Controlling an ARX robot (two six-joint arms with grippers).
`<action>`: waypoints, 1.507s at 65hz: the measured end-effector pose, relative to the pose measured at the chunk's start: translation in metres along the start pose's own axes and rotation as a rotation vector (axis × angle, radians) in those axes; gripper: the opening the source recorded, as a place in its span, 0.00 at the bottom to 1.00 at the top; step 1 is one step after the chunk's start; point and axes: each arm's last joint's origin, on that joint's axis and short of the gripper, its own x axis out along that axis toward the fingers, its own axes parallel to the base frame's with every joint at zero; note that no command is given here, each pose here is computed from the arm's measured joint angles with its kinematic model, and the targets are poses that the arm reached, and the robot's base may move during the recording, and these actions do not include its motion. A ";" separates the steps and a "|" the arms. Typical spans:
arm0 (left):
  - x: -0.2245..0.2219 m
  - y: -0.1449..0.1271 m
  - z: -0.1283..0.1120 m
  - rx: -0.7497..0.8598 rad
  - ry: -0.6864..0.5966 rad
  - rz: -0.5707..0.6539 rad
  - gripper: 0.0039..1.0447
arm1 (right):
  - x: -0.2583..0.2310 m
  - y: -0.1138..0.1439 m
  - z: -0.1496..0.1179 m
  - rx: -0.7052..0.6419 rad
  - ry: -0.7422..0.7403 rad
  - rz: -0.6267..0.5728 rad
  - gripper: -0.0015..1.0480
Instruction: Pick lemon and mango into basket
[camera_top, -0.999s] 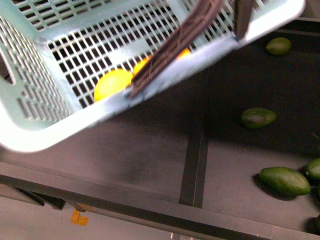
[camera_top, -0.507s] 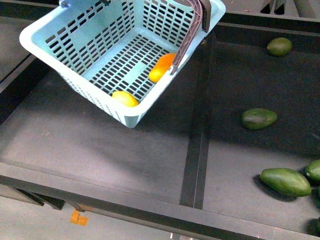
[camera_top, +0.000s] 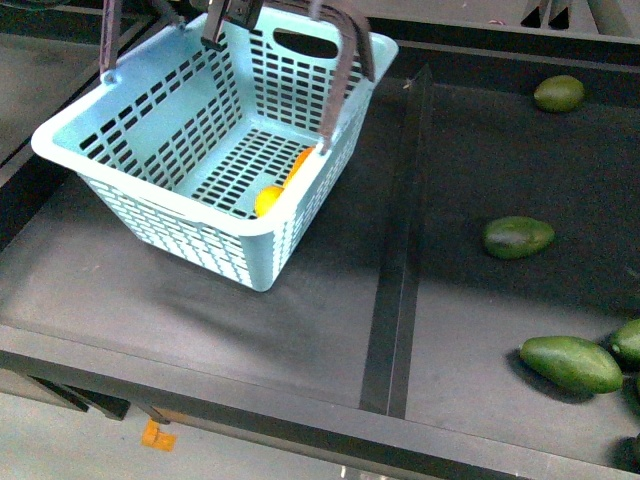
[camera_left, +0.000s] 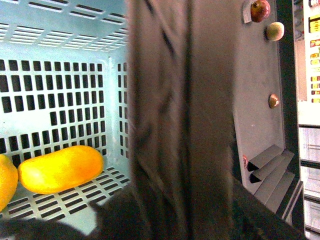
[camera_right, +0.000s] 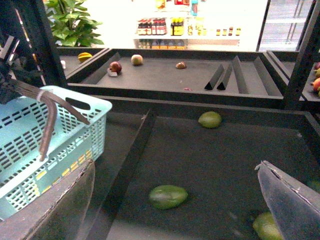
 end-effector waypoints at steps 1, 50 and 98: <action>-0.001 0.000 0.000 -0.003 -0.004 0.002 0.50 | 0.000 0.000 0.000 0.000 0.000 0.000 0.92; -0.203 0.146 0.094 1.105 -0.505 -0.400 0.20 | 0.000 0.000 0.000 0.000 0.000 0.000 0.92; -0.278 0.263 0.101 1.161 -0.509 -0.383 0.03 | 0.000 0.000 0.000 0.000 0.000 -0.001 0.92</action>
